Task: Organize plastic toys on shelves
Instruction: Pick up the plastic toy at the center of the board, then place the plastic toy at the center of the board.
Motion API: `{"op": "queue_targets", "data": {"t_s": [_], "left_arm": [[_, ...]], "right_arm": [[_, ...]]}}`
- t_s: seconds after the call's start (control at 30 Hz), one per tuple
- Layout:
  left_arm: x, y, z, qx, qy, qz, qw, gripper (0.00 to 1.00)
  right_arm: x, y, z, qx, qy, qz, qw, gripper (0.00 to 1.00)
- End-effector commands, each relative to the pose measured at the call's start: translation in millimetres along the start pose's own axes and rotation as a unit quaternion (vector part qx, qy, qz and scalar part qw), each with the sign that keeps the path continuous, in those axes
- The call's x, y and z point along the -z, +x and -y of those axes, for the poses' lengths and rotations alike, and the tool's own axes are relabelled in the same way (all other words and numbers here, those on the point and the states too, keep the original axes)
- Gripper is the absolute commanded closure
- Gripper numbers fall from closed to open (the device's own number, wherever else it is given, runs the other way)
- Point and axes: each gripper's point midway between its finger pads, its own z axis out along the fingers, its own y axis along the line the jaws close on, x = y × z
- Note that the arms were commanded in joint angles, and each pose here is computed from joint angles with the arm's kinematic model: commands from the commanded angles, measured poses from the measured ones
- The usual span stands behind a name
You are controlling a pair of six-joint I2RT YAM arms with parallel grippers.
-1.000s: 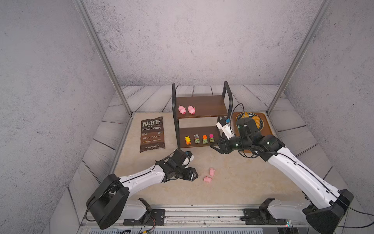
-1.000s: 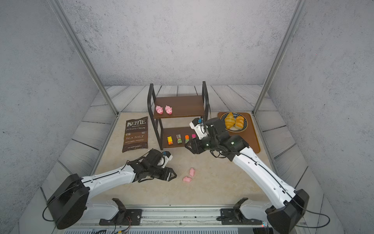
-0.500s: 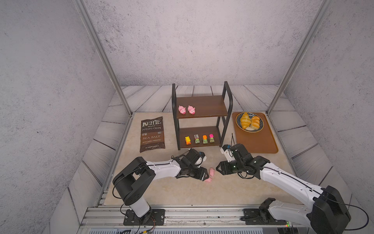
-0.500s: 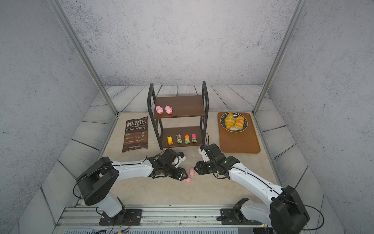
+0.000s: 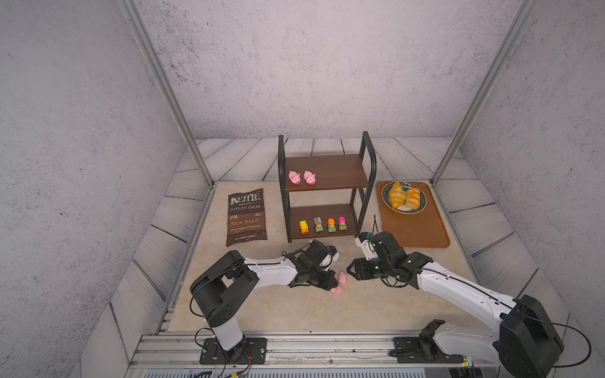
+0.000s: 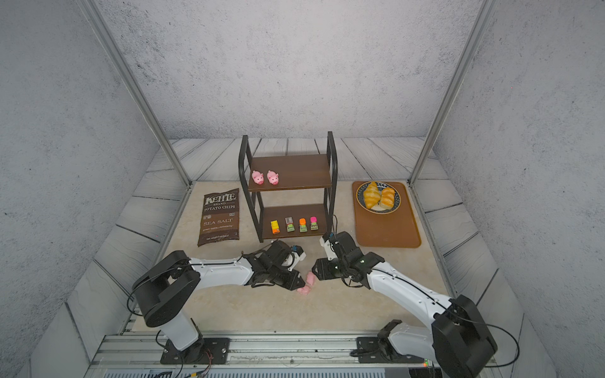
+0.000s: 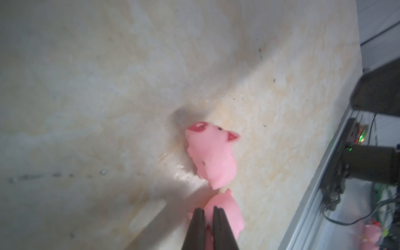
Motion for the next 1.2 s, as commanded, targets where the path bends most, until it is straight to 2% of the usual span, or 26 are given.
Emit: {"op": "queue_targets", "data": {"t_s": [0.0, 0.2, 0.33, 0.43, 0.57, 0.73, 0.93, 1.17], "left_arm": [[13.7, 10.7, -13.9, 0.004, -0.048, -0.004, 0.999, 1.0], [56.6, -5.6, -48.4, 0.027, -0.164, 0.064, 0.984, 1.0], [79.6, -10.7, -81.8, 0.056, -0.241, 0.113, 0.962, 1.0], [83.4, -10.3, -98.2, 0.065, -0.275, 0.124, 0.951, 1.0], [76.4, -10.0, -101.6, 0.059, -0.266, 0.137, 0.952, 0.97], [67.0, 0.5, -99.8, 0.05, -0.24, 0.135, 0.96, 0.74], [64.5, 11.1, -82.5, 0.038, -0.182, 0.13, 0.974, 0.58], [65.4, 16.4, -64.4, 0.026, -0.139, 0.111, 0.984, 0.55]], "right_arm": [[-5.4, 0.3, 0.1, -0.006, -0.002, -0.005, 1.0, 0.49], [-15.5, 2.7, -12.7, -0.004, -0.042, -0.025, 0.999, 0.49], [-26.1, 3.0, -15.8, 0.0, -0.043, -0.036, 0.998, 0.49], [-34.3, 3.9, -19.1, 0.004, -0.046, -0.044, 0.998, 0.49], [-45.1, 5.7, -23.5, 0.01, -0.046, -0.052, 0.998, 0.49], [-54.8, 9.4, -24.5, 0.01, -0.047, -0.063, 0.997, 0.49], [-61.6, 14.6, -27.8, 0.017, -0.048, -0.075, 0.996, 0.49], [-71.3, 20.8, -35.2, 0.028, -0.046, -0.09, 0.994, 0.49]]}}
